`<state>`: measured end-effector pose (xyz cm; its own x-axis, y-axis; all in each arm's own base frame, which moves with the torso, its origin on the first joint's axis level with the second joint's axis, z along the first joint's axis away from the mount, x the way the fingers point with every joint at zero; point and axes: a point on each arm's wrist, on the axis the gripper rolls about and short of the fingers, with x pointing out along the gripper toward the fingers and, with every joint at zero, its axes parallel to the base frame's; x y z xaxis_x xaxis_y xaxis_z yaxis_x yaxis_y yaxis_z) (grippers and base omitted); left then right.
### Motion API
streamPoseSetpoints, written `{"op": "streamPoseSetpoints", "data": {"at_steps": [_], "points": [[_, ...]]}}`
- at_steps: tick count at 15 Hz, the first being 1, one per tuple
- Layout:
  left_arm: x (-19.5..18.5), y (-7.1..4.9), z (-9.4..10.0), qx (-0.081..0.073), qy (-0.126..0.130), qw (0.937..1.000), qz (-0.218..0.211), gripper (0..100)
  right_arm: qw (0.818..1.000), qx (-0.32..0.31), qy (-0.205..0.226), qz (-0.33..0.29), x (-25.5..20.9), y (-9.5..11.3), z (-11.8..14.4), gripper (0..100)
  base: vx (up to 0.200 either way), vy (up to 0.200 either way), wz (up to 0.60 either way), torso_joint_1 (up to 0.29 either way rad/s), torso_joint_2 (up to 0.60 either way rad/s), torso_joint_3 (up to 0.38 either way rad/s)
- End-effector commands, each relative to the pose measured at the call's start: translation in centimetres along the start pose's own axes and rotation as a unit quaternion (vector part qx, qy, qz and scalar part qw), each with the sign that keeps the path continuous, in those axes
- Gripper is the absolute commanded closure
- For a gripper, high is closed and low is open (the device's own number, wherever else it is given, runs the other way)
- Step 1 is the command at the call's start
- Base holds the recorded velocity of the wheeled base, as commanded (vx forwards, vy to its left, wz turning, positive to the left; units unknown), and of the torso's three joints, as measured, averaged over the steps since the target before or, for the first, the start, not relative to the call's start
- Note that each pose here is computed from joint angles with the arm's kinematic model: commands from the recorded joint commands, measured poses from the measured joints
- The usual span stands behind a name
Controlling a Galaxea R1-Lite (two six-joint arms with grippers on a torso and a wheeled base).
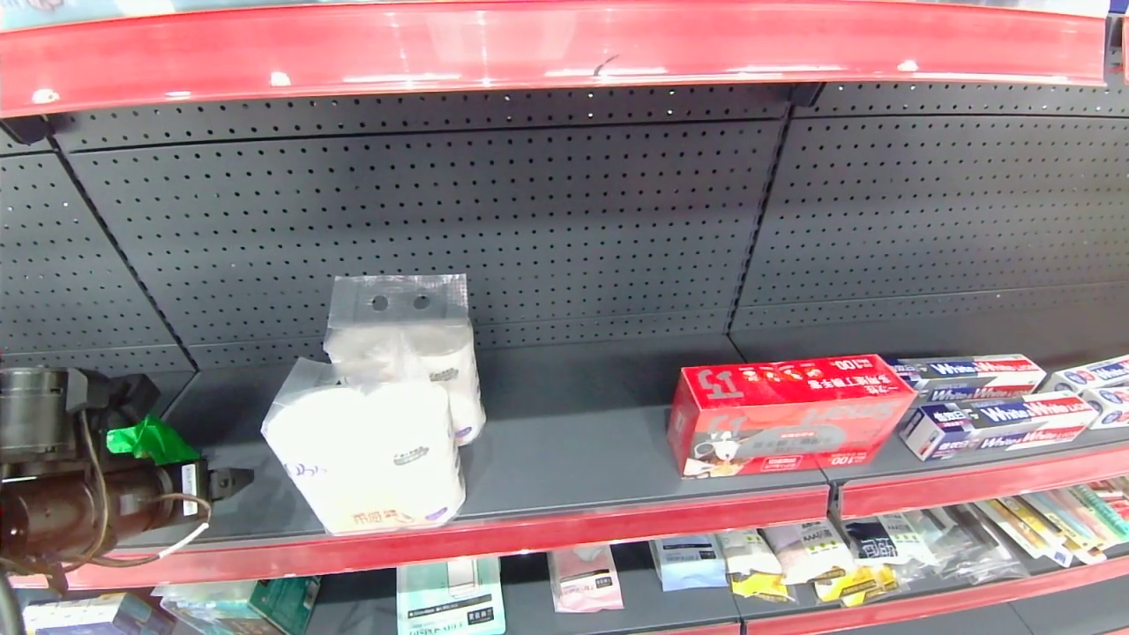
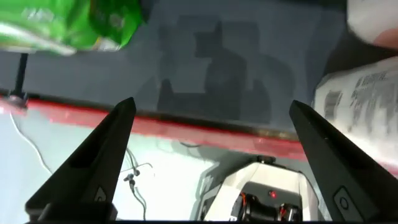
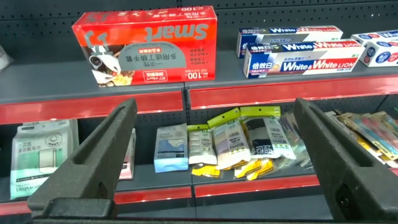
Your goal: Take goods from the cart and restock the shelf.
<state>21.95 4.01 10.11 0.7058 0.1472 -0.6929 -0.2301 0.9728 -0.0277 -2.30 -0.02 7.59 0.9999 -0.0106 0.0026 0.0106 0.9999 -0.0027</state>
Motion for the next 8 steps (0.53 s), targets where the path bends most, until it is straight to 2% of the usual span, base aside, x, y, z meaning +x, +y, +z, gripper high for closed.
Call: {"op": "streamPoseSetpoints", "data": {"at_steps": [1,4,8], "points": [[1.3,-0.4,0.1,0.006,0.009,0.9999,-0.005,0,1.000,0.000,0.001,0.000,0.0,0.0,0.0,0,0.000,0.000,0.00,0.000,0.00,0.000],[2.3,-0.5,0.0,0.008,0.021,0.9997,-0.005,0,1.000,0.000,0.001,0.000,0.0,0.0,0.0,0,0.000,0.000,0.00,0.000,0.00,0.000],[3.6,-0.9,0.8,0.012,0.013,0.9998,-0.010,0,1.000,0.000,0.001,0.000,0.0,0.0,0.0,0,0.000,0.000,0.00,0.000,0.00,0.000]]}}
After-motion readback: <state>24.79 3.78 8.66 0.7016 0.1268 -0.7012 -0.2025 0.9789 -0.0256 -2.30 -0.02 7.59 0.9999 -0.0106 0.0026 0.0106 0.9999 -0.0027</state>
